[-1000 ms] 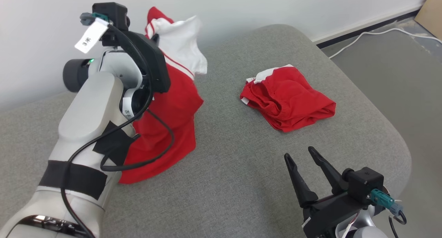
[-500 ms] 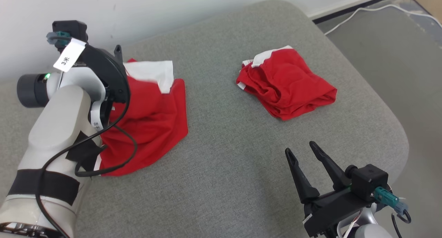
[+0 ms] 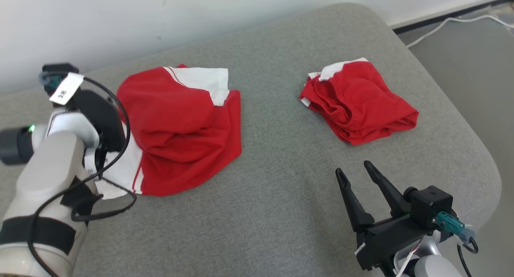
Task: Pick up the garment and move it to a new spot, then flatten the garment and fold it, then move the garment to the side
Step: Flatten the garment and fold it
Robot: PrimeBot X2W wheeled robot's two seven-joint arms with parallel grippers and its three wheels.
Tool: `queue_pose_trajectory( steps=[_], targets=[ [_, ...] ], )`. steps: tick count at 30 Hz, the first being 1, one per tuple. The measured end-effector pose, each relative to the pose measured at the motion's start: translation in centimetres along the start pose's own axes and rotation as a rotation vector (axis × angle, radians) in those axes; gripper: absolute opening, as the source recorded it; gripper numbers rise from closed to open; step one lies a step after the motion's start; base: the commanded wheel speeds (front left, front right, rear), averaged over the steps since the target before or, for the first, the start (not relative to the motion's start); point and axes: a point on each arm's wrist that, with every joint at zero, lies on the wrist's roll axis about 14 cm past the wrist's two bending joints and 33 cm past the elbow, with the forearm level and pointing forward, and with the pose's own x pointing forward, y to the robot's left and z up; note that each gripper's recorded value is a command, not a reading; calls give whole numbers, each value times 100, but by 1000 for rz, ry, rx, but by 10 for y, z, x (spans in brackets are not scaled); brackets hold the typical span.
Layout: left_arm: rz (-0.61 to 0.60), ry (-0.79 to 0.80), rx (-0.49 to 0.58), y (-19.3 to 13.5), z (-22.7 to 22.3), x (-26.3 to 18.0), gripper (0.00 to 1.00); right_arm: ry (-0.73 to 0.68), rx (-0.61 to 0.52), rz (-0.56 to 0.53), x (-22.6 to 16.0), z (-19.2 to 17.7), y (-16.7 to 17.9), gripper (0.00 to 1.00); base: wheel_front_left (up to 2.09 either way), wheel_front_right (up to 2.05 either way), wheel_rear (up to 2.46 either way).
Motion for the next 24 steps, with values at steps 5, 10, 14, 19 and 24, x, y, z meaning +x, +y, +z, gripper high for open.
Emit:
queue_pose_trajectory(
  steps=[5, 10, 14, 19, 24],
  targets=[
    [58, 135, -16, 20, -36, -18, 100, -11, -2, 35, 0, 3, 9, 100, 0, 0, 0],
    [96, 255, -54, 33, -69, -38, 100, -23, 0, 83, -2, 8, 24, 100, 0, 0, 0],
    [112, 319, -66, 40, -85, -44, 100, -24, -1, 96, -4, 10, 27, 100, 0, 0, 0],
    [81, 380, -104, 30, -99, -40, 100, -5, -5, 83, -6, 5, 23, 100, 0, 0, 0],
    [53, 431, -109, 18, -110, -35, 100, 4, -15, 71, -5, 4, 18, 100, 0, 0, 0]
  ],
)
